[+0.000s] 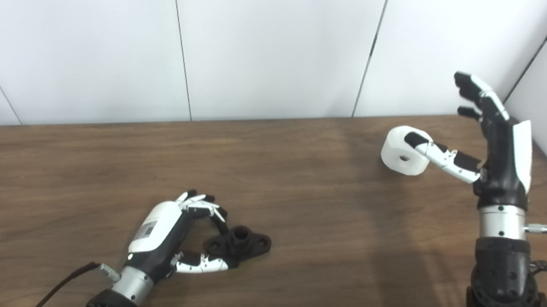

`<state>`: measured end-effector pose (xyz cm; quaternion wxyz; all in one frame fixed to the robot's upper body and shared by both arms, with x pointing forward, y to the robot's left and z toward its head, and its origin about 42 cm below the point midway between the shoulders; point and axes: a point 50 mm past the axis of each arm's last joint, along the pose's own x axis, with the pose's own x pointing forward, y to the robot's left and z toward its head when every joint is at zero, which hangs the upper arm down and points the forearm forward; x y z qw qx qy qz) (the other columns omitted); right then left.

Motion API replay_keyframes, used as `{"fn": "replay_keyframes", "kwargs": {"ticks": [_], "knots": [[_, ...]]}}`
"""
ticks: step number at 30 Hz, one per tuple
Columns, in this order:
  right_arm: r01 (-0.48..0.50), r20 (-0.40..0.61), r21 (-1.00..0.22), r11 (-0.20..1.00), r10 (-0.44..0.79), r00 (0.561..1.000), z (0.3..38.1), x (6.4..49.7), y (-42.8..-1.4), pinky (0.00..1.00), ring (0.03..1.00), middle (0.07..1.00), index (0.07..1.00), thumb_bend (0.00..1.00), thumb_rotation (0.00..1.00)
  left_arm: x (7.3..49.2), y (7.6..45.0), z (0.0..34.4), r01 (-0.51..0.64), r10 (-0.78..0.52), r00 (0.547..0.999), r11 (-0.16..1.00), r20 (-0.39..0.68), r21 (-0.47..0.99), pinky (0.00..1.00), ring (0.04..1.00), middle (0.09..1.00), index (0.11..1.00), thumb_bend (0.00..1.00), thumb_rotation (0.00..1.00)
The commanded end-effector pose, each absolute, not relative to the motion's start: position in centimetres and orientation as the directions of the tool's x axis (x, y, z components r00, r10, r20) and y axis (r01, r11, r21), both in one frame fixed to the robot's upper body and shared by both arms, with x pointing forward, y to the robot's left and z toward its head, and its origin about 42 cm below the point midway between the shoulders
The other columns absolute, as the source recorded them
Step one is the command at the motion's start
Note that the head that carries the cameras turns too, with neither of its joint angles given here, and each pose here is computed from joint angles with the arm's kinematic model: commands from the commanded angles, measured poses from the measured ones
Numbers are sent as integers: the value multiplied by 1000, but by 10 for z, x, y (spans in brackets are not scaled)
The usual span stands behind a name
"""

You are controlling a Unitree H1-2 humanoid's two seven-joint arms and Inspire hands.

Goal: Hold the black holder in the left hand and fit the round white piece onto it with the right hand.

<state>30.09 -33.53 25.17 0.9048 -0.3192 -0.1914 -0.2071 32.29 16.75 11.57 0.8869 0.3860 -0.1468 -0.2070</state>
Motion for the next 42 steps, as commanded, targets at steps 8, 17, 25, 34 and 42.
{"fn": "replay_keyframes", "kwargs": {"ticks": [8, 17, 25, 34, 42], "knots": [[461, 432, -681, 570, -196, 880, 251, 332, -380, 775, 845, 868, 866, 865, 257, 319, 158, 106, 284, -513, 852, 622, 106, 729, 973, 869, 708, 484, 523, 57], [409, 394, -798, 444, -131, 910, 252, 348, -423, 686, 775, 810, 798, 964, 165, 318, 155, 101, 285, -515, 849, 631, 115, 721, 966, 870, 709, 484, 523, 58], [363, 353, -859, 360, -97, 931, 255, 363, -445, 641, 739, 799, 778, 938, 139, 315, 151, 97, 292, -518, 847, 640, 119, 710, 955, 869, 710, 484, 523, 58], [317, 310, -880, 353, -79, 947, 251, 373, -443, 661, 756, 795, 780, 941, 169, 316, 149, 95, 290, -515, 849, 642, 120, 710, 958, 871, 710, 484, 523, 58], [297, 301, -890, 345, -45, 953, 252, 384, -431, 657, 755, 795, 791, 941, 216, 316, 148, 93, 292, -514, 850, 646, 118, 705, 964, 873, 711, 484, 523, 59]]}}
